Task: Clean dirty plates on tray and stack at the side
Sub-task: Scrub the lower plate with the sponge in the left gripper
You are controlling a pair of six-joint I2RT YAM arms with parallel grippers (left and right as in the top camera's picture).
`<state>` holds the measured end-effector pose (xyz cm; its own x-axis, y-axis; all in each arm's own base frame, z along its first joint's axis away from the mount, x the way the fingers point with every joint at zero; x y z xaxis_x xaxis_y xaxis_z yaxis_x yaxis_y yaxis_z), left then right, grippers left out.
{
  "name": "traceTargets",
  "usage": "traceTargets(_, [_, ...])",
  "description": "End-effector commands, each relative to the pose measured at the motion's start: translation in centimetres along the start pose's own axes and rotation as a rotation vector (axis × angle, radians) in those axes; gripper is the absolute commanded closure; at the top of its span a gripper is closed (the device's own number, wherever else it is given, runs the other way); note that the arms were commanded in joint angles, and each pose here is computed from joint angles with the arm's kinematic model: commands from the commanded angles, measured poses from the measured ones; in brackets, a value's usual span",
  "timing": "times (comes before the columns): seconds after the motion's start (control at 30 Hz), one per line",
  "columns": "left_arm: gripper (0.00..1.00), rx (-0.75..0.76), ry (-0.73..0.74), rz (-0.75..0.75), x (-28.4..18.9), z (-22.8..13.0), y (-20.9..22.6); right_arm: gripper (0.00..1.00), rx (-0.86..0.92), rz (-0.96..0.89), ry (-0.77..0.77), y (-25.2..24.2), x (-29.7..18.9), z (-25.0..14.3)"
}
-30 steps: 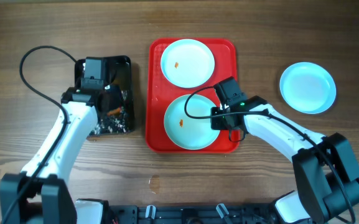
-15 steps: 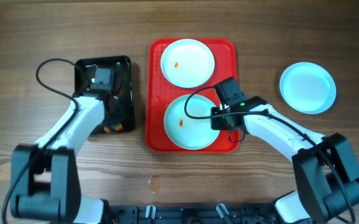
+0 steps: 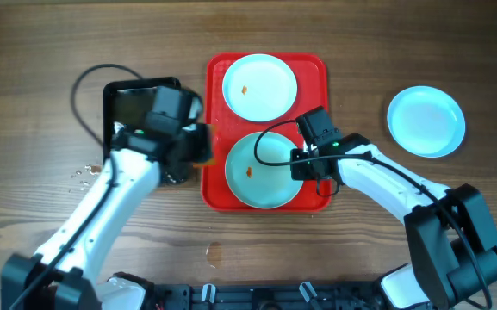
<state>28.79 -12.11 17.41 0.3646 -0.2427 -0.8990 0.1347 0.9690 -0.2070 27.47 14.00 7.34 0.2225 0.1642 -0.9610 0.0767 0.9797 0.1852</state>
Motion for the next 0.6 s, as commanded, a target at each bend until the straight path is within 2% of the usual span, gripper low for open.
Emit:
traceTargets(0.0, [0.96,-0.050,0.047,-0.082,2.1,-0.7,-3.7,0.96,-0.038,0.004,-0.001,-0.1,0.1,-0.3])
traceTargets(0.33, [0.96,-0.058,0.129,-0.136,7.8,-2.9,-9.1,0.96,0.114,-0.026,-0.004,-0.5,0.1,-0.4])
traceTargets(0.57, [0.96,-0.148,0.205,-0.111,11.1,-4.5,-9.7,0.96,0.122,-0.028,-0.002,-0.5,0.1,-0.4])
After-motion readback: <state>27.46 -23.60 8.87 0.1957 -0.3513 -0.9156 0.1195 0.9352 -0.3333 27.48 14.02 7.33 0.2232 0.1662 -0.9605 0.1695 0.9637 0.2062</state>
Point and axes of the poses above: each gripper's point midway between its finger pads, its own x axis out along the fingers, its own y axis along the line the jaws close on, z = x × y, the point moved 7 cm from there along -x, back along the fingers, and after that the axes turned 9 degrees about x, right-handed, at the moved point
